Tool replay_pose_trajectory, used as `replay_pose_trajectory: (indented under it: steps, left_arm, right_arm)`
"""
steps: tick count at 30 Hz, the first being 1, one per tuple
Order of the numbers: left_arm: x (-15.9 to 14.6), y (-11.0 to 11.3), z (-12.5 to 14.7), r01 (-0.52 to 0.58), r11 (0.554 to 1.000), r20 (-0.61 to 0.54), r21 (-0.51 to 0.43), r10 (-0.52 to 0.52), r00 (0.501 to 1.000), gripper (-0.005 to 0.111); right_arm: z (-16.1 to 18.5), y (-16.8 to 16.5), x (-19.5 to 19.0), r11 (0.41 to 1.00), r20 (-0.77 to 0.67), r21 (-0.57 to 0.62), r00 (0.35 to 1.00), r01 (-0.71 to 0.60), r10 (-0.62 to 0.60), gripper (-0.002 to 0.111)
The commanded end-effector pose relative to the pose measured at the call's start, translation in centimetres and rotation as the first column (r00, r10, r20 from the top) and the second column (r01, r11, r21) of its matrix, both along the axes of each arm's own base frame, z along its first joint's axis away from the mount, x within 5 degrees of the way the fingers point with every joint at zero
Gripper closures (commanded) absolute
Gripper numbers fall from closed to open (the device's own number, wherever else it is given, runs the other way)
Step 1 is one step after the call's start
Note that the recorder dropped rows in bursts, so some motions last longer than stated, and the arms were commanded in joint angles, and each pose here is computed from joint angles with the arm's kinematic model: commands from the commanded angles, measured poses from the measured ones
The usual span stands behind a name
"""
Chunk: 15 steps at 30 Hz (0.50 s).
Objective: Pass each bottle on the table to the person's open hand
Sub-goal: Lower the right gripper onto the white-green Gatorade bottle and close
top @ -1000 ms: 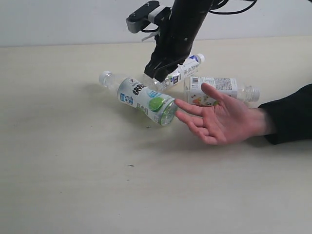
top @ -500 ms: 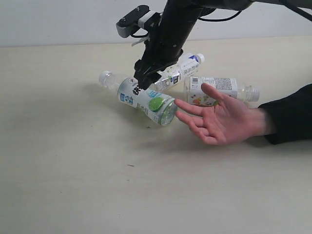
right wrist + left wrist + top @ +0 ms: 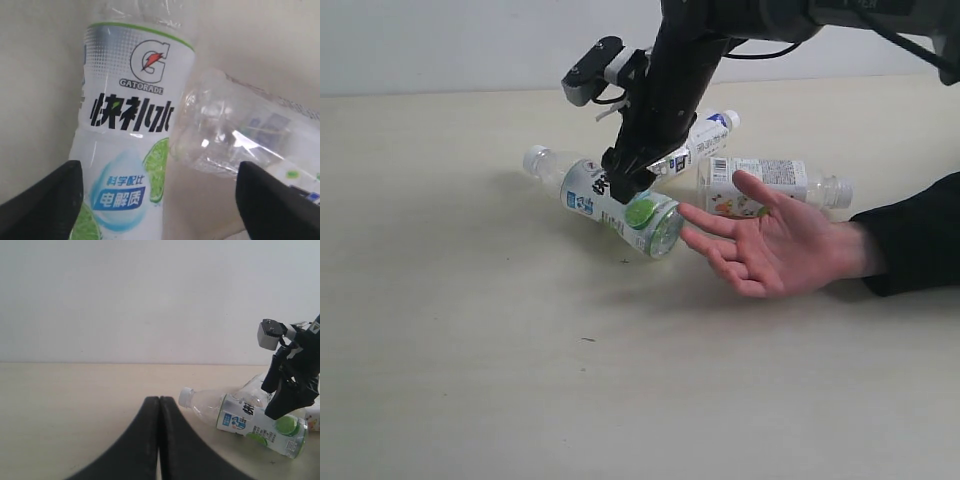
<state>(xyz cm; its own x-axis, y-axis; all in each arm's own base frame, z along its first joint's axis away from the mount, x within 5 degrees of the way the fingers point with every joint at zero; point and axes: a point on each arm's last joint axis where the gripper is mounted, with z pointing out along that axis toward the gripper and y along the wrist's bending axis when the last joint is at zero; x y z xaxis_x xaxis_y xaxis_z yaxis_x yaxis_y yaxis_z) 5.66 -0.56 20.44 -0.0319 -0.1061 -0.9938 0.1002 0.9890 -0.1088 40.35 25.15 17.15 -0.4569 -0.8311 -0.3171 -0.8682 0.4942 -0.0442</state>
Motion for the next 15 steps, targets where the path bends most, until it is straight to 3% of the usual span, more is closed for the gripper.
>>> replay_pose_trajectory:
  steps: [1,15]
  left_arm:
    - [0.0,0.0,0.0,-0.002,1.0,0.01,0.001,0.002,1.0,0.106]
    - [0.0,0.0,0.0,-0.002,1.0,0.01,0.001,0.002,1.0,0.106]
  right_arm:
    - [-0.8,0.2,0.3,1.0,0.014,-0.003,1.0,-0.025,0.025,0.029]
    - [-2.8,3.1,-1.4,0.99,-0.007,-0.03,0.991,-0.137,0.137,0.029]
